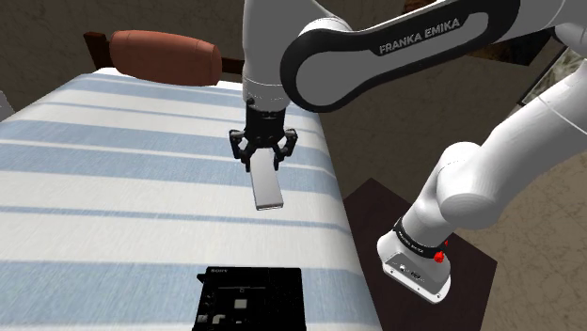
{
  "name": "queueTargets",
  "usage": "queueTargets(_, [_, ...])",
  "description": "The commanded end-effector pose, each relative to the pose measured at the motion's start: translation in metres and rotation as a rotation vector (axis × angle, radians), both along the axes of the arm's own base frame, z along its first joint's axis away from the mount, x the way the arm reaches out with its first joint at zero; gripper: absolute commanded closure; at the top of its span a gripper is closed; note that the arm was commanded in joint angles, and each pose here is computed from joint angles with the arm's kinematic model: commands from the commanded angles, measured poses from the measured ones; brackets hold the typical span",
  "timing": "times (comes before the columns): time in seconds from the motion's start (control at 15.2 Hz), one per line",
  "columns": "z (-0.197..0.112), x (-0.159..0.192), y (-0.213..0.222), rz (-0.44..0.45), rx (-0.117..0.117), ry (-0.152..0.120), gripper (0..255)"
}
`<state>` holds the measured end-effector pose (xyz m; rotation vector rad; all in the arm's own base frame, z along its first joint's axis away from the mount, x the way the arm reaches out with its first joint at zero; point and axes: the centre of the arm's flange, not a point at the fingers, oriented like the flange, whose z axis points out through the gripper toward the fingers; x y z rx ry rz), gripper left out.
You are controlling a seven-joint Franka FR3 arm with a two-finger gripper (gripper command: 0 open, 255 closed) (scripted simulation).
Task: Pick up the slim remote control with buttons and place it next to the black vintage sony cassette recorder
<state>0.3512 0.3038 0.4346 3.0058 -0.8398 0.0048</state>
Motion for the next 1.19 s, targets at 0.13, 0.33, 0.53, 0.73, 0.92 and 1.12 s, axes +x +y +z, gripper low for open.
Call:
queueTargets(0.13, [-0.021,0.001,0.000,0.000,0.001,-0.001,255])
queueTargets(0.33, [-0.037,0.001,0.000,0.000,0.001,-0.001,255])
queueTargets(0.53, [-0.053,0.001,0.000,0.000,0.001,-0.001,255])
queueTargets(0.73, [-0.069,0.001,0.000,0.000,0.001,-0.001,255])
queueTargets(0.92, [-0.085,0.001,0.000,0.000,0.001,-0.001,255])
queueTargets(1.12, [-0.091,0.000,0.000,0.000,0.001,-0.001,255])
